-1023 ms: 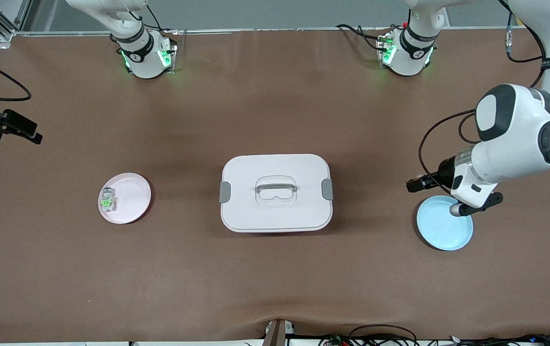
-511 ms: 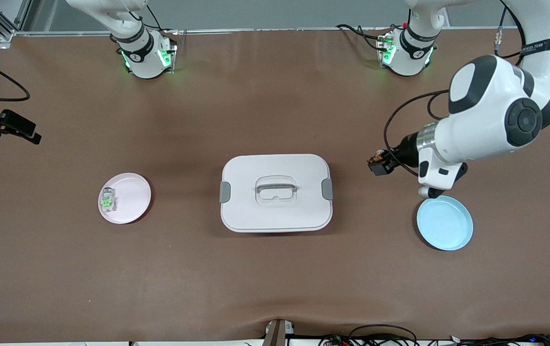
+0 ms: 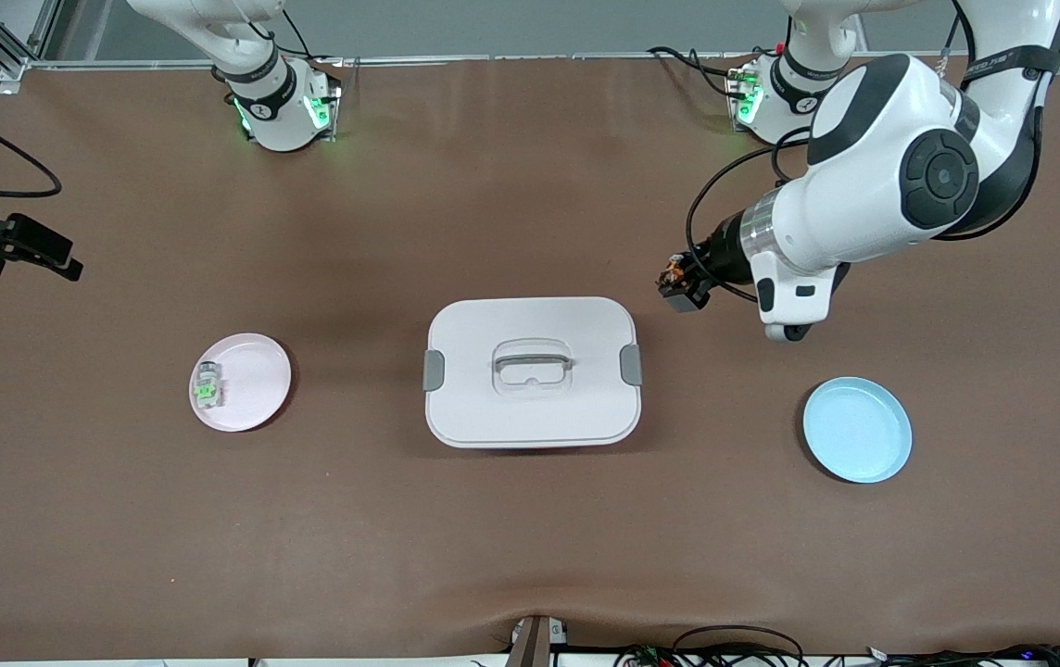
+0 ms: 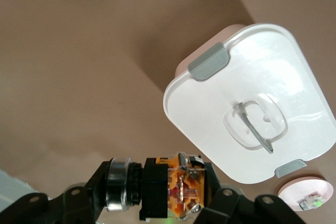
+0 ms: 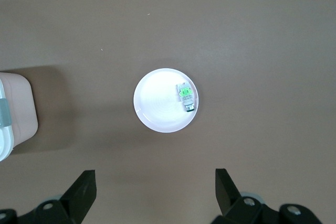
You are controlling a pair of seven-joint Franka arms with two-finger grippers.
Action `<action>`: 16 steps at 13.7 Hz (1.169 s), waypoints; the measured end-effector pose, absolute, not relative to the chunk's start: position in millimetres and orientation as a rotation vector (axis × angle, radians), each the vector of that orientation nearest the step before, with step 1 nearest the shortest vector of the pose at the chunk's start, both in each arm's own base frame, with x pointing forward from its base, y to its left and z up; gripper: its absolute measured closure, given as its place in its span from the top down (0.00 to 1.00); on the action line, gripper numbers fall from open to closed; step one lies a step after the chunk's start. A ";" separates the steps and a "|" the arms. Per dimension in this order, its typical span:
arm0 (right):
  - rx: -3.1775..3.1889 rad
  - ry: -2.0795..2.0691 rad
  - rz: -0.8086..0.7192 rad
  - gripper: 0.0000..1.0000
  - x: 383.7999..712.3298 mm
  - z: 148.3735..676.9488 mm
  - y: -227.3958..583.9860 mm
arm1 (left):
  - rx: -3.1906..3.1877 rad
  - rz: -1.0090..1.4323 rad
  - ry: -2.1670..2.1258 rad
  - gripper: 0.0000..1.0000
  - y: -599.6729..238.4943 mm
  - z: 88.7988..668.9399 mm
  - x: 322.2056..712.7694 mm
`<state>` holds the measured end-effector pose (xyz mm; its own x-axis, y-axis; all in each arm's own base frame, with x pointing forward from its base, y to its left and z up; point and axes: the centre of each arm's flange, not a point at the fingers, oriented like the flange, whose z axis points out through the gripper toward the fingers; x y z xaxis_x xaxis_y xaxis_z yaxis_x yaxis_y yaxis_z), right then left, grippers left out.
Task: Transfer orange switch to right arm and place
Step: 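Lift the switch with the left gripper and carry it over the white box, then hold the switch with the left gripper while the right gripper reaches it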
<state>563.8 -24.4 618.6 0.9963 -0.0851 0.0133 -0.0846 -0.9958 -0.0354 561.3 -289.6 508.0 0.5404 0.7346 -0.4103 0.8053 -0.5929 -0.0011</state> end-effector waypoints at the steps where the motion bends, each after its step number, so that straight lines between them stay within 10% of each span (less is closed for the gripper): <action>1: -3.104 0.129 -0.023 1.00 564.0 618.5 -23.5 | 2.540 -0.610 1.372 0.73 -291.2 503.5 562.5; 16: -2.661 0.504 0.057 1.00 548.4 599.1 194.7 | 2.224 -0.804 1.548 0.73 -327.6 496.9 604.1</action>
